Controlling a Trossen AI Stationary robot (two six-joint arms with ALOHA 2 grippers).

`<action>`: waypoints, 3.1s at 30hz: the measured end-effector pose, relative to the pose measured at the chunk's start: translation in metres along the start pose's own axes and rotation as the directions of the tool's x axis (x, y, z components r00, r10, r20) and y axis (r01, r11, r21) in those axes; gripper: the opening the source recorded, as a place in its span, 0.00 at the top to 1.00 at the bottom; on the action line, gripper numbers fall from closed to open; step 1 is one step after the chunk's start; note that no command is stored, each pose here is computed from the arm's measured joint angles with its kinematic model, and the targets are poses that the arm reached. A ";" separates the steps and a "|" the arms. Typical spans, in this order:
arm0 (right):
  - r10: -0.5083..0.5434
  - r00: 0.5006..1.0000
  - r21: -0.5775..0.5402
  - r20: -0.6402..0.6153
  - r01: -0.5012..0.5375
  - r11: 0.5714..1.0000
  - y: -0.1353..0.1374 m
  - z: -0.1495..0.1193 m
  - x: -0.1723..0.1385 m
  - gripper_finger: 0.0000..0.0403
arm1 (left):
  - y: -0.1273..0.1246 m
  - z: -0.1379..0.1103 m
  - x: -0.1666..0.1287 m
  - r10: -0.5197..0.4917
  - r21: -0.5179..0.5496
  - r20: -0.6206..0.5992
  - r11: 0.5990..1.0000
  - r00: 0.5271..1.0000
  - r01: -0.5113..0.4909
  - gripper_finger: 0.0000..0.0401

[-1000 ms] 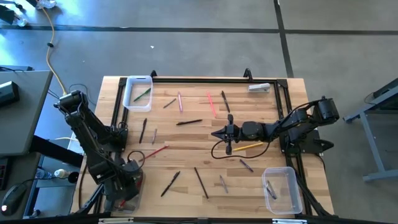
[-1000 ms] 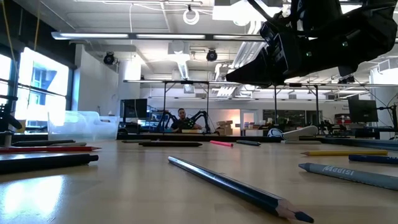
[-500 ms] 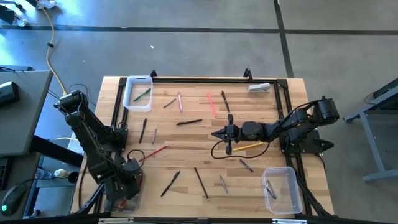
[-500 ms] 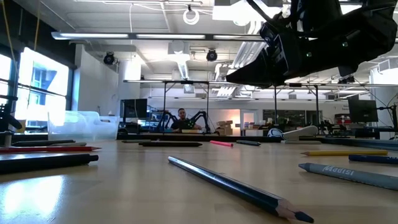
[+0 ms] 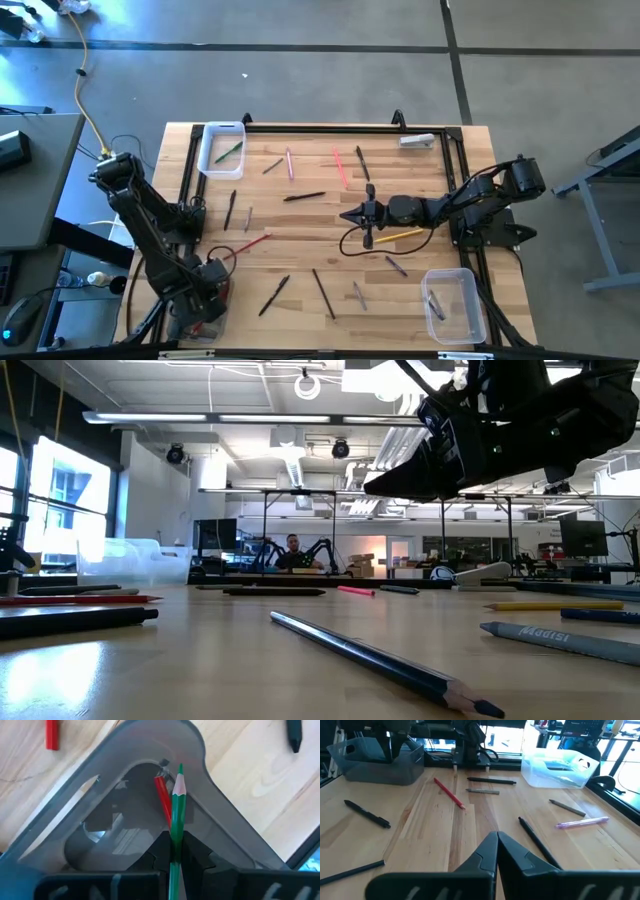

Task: Sort crayons/erasers/pens/pencils in bins
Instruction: Put the green pencil into the black bin, then put the middle left black pen into the top transparent bin

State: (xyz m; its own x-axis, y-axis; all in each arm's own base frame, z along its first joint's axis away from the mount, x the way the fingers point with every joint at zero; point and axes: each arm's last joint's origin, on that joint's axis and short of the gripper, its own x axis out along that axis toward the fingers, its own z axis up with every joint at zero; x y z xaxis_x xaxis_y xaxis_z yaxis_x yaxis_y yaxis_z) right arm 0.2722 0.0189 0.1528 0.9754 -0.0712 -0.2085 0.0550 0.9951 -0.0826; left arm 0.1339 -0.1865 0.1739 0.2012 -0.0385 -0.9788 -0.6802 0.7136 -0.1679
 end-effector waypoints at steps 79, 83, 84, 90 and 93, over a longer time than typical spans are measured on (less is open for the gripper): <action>0.015 1.000 -0.002 0.023 -0.015 1.000 0.004 0.002 -0.001 1.00 | 0.175 0.184 -0.016 0.197 -0.262 -0.032 0.944 0.980 -0.198 0.96; 0.014 0.999 -0.001 0.030 -0.014 1.000 0.004 0.003 -0.001 1.00 | 0.186 0.185 -0.010 0.196 -0.316 -0.056 0.927 0.979 -0.203 0.87; 0.014 0.999 -0.001 0.031 -0.014 1.000 0.004 0.003 -0.001 1.00 | 0.188 0.185 -0.009 0.198 -0.317 -0.061 0.925 0.978 -0.207 0.85; 0.014 0.999 0.000 0.031 -0.014 1.000 0.004 0.003 -0.001 1.00 | 0.195 0.186 0.004 0.203 -0.346 -0.074 0.913 0.976 -0.217 0.71; 0.014 0.999 0.000 0.031 -0.014 1.000 0.004 0.003 -0.001 1.00 | 0.198 0.185 0.012 0.196 -0.359 -0.092 0.908 0.976 -0.216 0.67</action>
State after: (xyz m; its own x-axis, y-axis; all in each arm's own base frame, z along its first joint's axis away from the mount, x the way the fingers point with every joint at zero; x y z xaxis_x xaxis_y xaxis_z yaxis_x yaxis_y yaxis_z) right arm 0.2725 0.0231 0.1558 0.9823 -0.0554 -0.1790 0.0415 0.9959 -0.0802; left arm 0.1325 0.0839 0.1505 -0.0015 0.0383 -0.9993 -0.9141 0.4051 0.0169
